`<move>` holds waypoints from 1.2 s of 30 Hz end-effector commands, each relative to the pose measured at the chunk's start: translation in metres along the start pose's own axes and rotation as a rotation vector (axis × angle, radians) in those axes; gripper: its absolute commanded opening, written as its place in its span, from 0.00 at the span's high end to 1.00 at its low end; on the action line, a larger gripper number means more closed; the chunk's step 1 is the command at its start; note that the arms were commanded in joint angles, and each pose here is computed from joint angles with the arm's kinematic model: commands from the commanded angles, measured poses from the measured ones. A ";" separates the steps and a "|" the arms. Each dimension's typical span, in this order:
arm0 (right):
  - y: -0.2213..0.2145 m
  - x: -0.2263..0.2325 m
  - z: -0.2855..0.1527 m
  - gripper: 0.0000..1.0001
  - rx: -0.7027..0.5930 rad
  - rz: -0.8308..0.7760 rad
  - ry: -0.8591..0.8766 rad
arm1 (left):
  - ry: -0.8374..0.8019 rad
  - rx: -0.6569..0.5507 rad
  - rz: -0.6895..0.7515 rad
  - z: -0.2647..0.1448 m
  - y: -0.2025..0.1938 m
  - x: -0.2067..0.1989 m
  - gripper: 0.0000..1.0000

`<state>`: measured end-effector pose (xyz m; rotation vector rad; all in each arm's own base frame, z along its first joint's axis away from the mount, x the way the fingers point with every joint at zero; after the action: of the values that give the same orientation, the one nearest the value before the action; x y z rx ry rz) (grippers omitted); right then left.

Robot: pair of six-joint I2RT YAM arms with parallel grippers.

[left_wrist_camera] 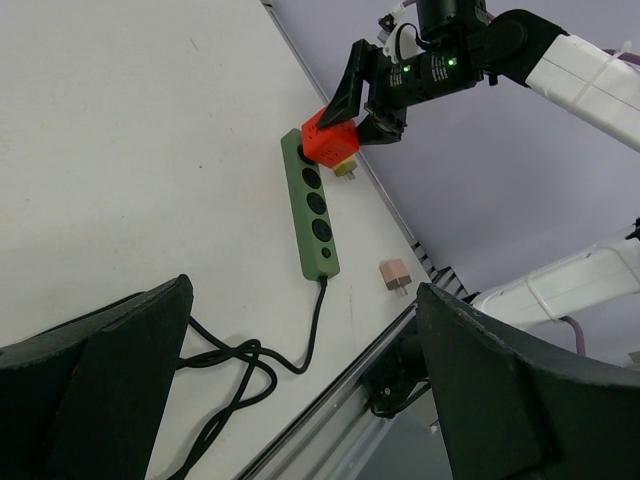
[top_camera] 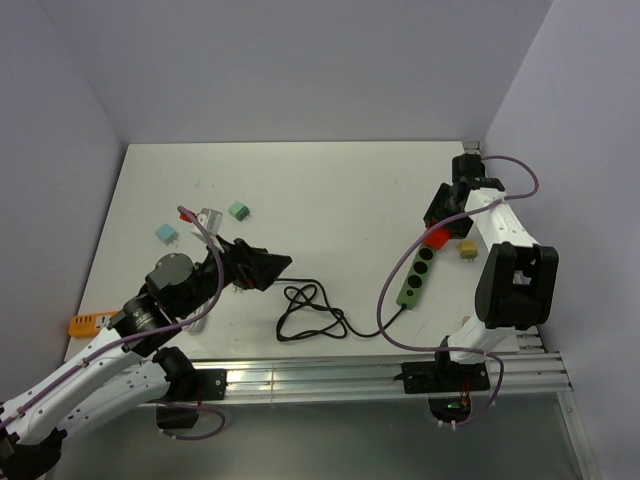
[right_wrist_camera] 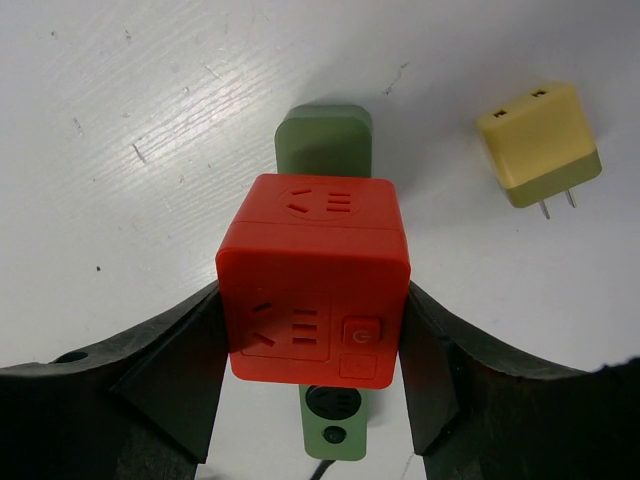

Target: Insert the plug

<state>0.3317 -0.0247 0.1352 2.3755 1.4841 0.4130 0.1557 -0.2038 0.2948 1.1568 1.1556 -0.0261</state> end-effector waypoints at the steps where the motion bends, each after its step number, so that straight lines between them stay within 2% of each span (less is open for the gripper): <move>1: 0.004 -0.007 -0.001 1.00 -0.016 0.011 -0.045 | -0.043 -0.030 0.011 0.000 0.007 -0.008 0.01; 12: -0.009 -0.015 0.023 1.00 0.068 0.055 -0.129 | -0.044 -0.036 0.011 -0.002 0.008 -0.009 0.00; 20: -0.042 -0.034 0.044 1.00 0.158 0.028 -0.288 | -0.054 -0.034 0.010 -0.004 0.007 -0.009 0.00; 27: -0.085 -0.030 0.063 1.00 0.231 0.036 -0.270 | -0.046 -0.031 0.013 -0.005 0.007 -0.008 0.00; 29: -0.087 -0.034 0.060 1.00 0.198 -0.004 -0.355 | -0.051 -0.036 0.013 -0.006 0.007 -0.008 0.01; 31: -0.098 -0.018 0.058 1.00 0.200 -0.058 -0.347 | -0.053 -0.036 0.011 -0.007 0.007 -0.008 0.01; 36: -0.109 -0.015 0.058 1.00 0.166 -0.091 -0.375 | -0.050 -0.032 0.005 -0.007 0.005 -0.007 0.01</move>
<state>0.3344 -0.0068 0.1078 2.1685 1.3473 0.2188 0.1517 -0.1995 0.2981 1.1410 1.1396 -0.0268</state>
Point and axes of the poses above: each gripper's point midway between its finger pads, its own z axis out along the fingers, its own x axis along the line the jaws close on, y = z × x, the point moved 4 cm from there along -z, back along the fingers, and after that the axes turned 6 degrees about -z, right-handed, at the moved point
